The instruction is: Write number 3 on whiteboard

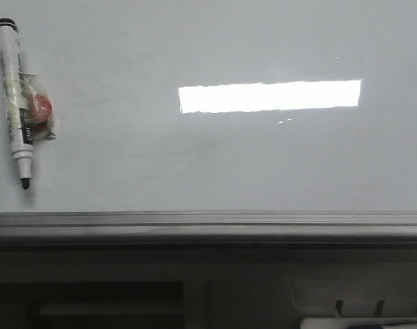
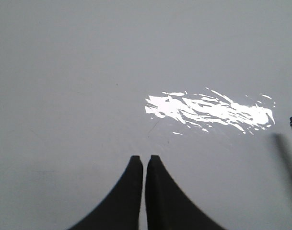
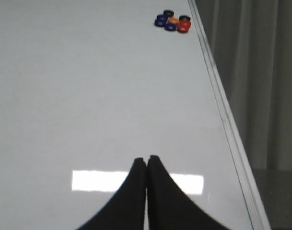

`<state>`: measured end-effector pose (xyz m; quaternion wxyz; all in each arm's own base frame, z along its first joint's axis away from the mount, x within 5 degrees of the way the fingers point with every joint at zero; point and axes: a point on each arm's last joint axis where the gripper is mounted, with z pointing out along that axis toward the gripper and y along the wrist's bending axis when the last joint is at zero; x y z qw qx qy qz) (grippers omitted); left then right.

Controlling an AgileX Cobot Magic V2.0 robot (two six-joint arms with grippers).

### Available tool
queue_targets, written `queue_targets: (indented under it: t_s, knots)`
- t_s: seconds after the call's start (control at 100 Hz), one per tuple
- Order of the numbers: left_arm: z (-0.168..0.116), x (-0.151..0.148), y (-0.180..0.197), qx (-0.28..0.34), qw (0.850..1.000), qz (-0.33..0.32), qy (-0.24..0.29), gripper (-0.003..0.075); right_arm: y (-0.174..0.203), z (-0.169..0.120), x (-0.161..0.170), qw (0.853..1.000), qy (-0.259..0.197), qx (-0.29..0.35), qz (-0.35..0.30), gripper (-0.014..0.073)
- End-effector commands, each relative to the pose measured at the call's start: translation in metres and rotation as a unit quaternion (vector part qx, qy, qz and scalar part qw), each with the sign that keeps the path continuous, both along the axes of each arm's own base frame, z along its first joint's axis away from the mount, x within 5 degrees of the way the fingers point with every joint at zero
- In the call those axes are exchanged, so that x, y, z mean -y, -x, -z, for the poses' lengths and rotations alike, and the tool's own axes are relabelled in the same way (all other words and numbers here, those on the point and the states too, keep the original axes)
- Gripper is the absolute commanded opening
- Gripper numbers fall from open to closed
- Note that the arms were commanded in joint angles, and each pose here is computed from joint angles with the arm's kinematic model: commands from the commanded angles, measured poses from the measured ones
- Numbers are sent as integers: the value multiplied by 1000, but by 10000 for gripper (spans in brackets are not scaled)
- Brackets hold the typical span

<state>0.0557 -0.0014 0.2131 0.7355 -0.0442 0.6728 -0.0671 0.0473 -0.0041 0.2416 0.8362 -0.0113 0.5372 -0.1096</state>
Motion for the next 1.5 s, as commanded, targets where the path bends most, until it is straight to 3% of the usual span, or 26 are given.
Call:
queue_targets:
  t_s: [0.0, 0.13, 0.28, 0.45, 0.69, 0.76, 0.86, 0.93, 1.07, 1.19, 1.31, 1.49]
  knots:
    - [-6, 0, 3, 49, 999, -1, 12, -21, -1, 8, 1, 1000, -6, -31, 4, -48]
    - [-16, 0, 5, 60, 998, 0, 13, -21, -1, 4, 3, 982, -87, -170, 4, -48]
    - [-42, 0, 10, 37, 999, -1, 0, -21, 3, -23, 3, 963, -102, -249, 11, -47]
    - [-66, 0, 6, -34, 999, 0, -3, -21, -1, -35, 3, 928, -123, -352, 11, -47]
    - [-73, 1, 0, -35, 999, 4, 8, 10, -3, -37, 2, 927, -119, -356, 1, -47]
    - [-75, 1, 0, -22, 1000, 5, 9, 132, -3, -37, 2, 927, -119, -356, 1, -48]
    - [-79, 1, 0, 8, 1000, 4, 10, 416, -3, -37, 2, 927, -119, -356, 0, -48]
    - [-82, 0, 0, 38, 999, 4, 20, 523, -3, -37, 2, 927, -118, -356, -3, -48]
    - [-84, 0, 0, 85, 996, 0, 13, 491, -2, -35, 0, 923, -119, -367, -12, -48]
    - [-86, 3, 1, 99, 995, 18, -25, 480, -2, -35, 0, 921, -119, -370, -12, -48]
    - [-87, 9, 1, 105, 991, 74, -30, 480, -2, -35, 0, 921, -119, -370, -12, -48]
    - [-76, 29, -13, 47, 981, 188, -27, 480, -2, -35, 0, 921, -119, -370, -12, -47]
